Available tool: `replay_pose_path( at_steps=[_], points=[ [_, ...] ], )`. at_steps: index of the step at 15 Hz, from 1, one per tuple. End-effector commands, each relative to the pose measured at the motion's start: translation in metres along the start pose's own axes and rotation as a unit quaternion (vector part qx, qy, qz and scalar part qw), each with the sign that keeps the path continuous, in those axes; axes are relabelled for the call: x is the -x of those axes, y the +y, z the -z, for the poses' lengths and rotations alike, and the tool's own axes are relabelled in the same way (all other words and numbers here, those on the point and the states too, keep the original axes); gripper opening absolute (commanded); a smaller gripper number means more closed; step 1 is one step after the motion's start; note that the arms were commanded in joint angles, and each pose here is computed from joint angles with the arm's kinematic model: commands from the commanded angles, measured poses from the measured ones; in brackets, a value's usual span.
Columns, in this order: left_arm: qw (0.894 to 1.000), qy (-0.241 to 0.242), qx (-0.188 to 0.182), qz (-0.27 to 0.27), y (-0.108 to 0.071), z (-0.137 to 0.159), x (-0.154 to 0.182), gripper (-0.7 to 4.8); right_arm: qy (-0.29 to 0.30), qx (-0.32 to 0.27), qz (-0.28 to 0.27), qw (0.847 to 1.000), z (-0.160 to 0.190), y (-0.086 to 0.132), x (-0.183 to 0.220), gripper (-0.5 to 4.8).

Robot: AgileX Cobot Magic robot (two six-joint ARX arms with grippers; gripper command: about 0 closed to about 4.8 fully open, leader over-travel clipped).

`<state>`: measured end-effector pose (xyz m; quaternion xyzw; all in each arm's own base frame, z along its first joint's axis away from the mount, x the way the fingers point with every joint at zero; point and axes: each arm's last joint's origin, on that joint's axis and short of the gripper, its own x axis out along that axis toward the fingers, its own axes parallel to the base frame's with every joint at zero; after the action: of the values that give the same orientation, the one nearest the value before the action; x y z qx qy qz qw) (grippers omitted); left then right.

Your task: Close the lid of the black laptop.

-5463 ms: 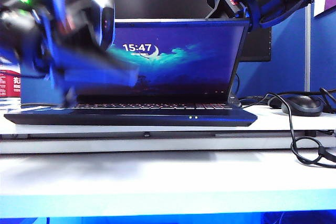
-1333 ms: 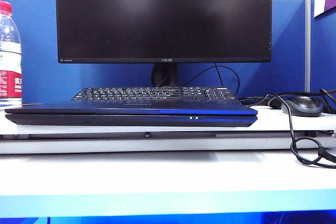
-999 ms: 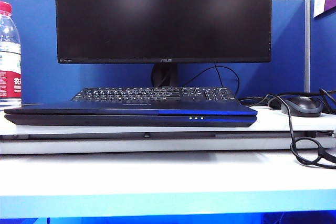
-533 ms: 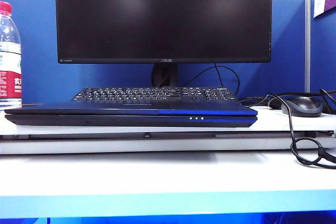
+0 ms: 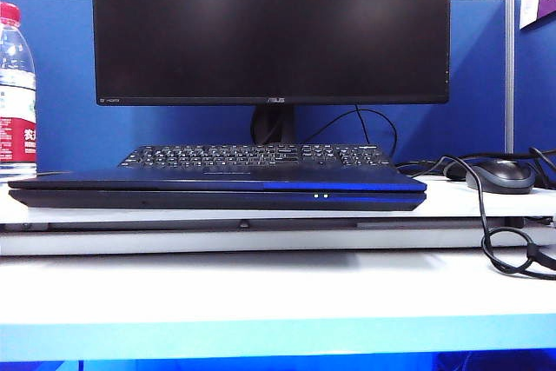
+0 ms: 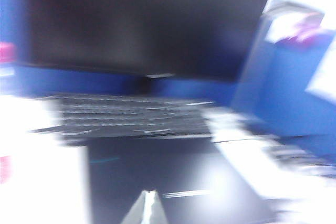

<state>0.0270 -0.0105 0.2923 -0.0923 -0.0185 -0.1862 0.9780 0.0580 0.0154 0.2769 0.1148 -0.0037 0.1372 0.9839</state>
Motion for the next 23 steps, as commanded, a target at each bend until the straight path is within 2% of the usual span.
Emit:
replay_pose_path(
  at_steps=[1,2,5,7,11,15,23],
  points=[
    [0.994,0.024,-0.039,-0.098,0.013,0.025,-0.014,-0.05,-0.006,-0.002,-0.002,1.0,-0.002,0.001,0.001,-0.01],
    [0.992,0.026,-0.034,-0.12,0.019,0.038,-0.022,-0.05,-0.006,-0.002,-0.002,1.0,-0.002,0.0,0.001,-0.01],
    [0.993,0.005,-0.037,-0.112,0.035,0.075,-0.043,-0.05,0.004,-0.002,0.0,1.0,0.0,0.0,0.0,-0.01],
    [0.993,-0.014,-0.04,-0.113,0.041,0.087,-0.048,-0.05,0.005,-0.002,0.001,1.0,0.0,0.0,0.0,-0.01],
    [0.987,-0.005,-0.04,-0.158,0.051,0.103,-0.05,-0.05,0.005,-0.002,0.001,1.0,0.0,0.0,0.0,-0.01],
    [0.986,-0.004,-0.03,-0.163,0.057,0.12,-0.053,-0.05,0.005,-0.002,0.001,1.0,0.0,0.0,0.0,-0.01],
    [0.985,-0.002,-0.045,-0.169,0.057,0.12,-0.053,-0.05,0.005,-0.002,0.001,1.0,0.0,0.0,0.0,-0.01]
  ],
)
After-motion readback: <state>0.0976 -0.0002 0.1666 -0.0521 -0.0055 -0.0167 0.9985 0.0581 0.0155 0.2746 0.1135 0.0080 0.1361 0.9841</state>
